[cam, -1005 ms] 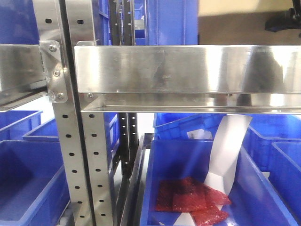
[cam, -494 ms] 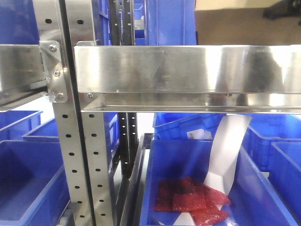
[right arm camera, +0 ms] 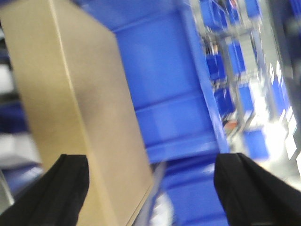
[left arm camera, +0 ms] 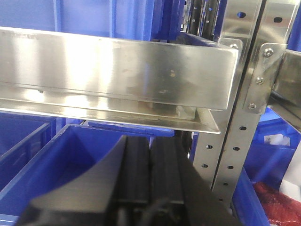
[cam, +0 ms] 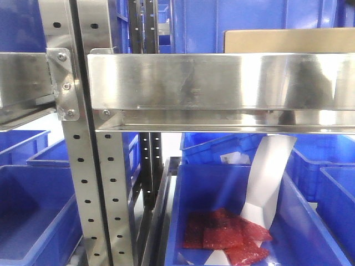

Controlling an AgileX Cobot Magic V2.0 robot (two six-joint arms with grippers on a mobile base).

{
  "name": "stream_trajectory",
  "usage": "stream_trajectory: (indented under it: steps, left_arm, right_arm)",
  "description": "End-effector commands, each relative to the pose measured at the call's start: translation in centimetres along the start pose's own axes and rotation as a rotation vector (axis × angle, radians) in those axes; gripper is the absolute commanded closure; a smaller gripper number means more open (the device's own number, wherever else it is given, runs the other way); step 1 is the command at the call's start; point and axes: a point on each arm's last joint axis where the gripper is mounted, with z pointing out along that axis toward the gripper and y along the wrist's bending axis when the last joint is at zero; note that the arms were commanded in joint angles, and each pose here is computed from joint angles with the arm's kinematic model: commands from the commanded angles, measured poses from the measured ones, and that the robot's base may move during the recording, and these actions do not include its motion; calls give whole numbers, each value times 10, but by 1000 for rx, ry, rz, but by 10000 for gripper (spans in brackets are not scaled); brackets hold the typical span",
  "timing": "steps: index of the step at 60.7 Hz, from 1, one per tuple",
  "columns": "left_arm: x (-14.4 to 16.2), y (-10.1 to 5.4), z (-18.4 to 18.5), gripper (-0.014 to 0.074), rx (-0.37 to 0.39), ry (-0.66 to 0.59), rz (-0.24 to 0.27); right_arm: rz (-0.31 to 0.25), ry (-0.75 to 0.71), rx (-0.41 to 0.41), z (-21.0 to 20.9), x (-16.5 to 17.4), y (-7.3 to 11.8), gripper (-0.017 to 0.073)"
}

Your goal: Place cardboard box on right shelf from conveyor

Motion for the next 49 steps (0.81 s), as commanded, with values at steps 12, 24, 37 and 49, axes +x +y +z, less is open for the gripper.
stream_trajectory:
  steps: [12, 24, 37, 49]
  left_arm:
    - [-9, 0, -1, 713, -1, -94, -7]
    - [-9, 0, -1, 713, -1, -94, -7]
    - [-9, 0, -1, 713, -1, -94, -7]
    - [-9, 0, -1, 713, -1, -94, -7]
  right_arm:
    - [496, 39, 93, -38, 3, -19, 358]
    - [798, 41, 160, -66, 21, -7, 487]
    - [1094, -21, 254, -96, 39, 17, 487]
    - [1105, -75, 291, -121, 51, 48, 487]
